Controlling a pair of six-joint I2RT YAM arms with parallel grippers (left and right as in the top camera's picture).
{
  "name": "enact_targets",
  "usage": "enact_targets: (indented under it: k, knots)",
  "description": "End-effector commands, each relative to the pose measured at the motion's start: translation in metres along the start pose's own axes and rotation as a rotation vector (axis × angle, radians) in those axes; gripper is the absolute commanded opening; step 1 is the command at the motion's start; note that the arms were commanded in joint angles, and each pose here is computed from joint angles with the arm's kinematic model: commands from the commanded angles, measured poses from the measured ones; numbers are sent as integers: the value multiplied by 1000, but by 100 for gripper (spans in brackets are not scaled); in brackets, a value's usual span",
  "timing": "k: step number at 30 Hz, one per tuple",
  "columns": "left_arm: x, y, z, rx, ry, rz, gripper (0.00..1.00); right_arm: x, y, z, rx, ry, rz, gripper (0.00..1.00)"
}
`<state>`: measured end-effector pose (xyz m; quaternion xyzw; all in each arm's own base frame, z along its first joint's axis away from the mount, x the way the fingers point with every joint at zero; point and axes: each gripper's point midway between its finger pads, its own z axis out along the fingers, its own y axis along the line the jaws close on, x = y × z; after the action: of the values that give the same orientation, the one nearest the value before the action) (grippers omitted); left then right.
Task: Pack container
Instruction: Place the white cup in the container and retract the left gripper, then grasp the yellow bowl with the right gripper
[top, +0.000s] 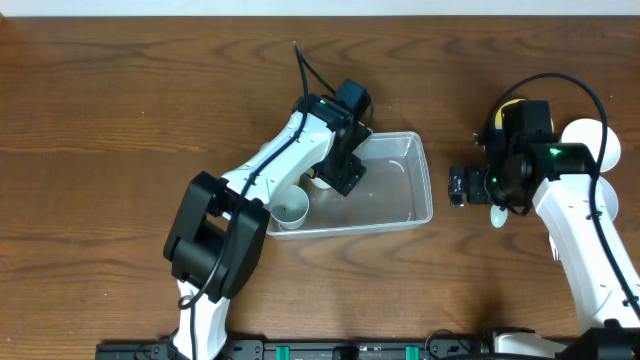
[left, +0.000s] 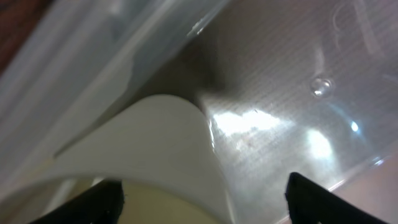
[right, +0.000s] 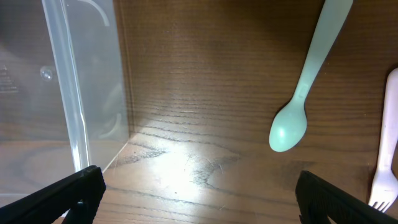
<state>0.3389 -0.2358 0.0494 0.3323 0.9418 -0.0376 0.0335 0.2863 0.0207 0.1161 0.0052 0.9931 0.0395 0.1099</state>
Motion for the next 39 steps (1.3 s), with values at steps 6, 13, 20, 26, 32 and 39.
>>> enact_targets:
  k: [6,13,20,26,32,39]
  knots:
    - [-41,19,-106,-129,-228,-4,97,-4,0,-3,6,-7,8,99]
    - [-31,48,-178,-161,-383,-113,98,-4,8,-3,-41,-7,7,99]
    - [22,128,-226,-204,-446,-465,98,-36,0,-41,17,-164,17,99]
    - [78,166,-257,-166,-499,-651,98,-108,-19,-130,154,-469,18,99]
    - [120,161,-244,-172,-480,-716,98,-148,-47,-138,205,-482,7,99]
    - [151,141,-202,-160,-484,-764,98,-161,-75,-50,221,-273,-6,99]
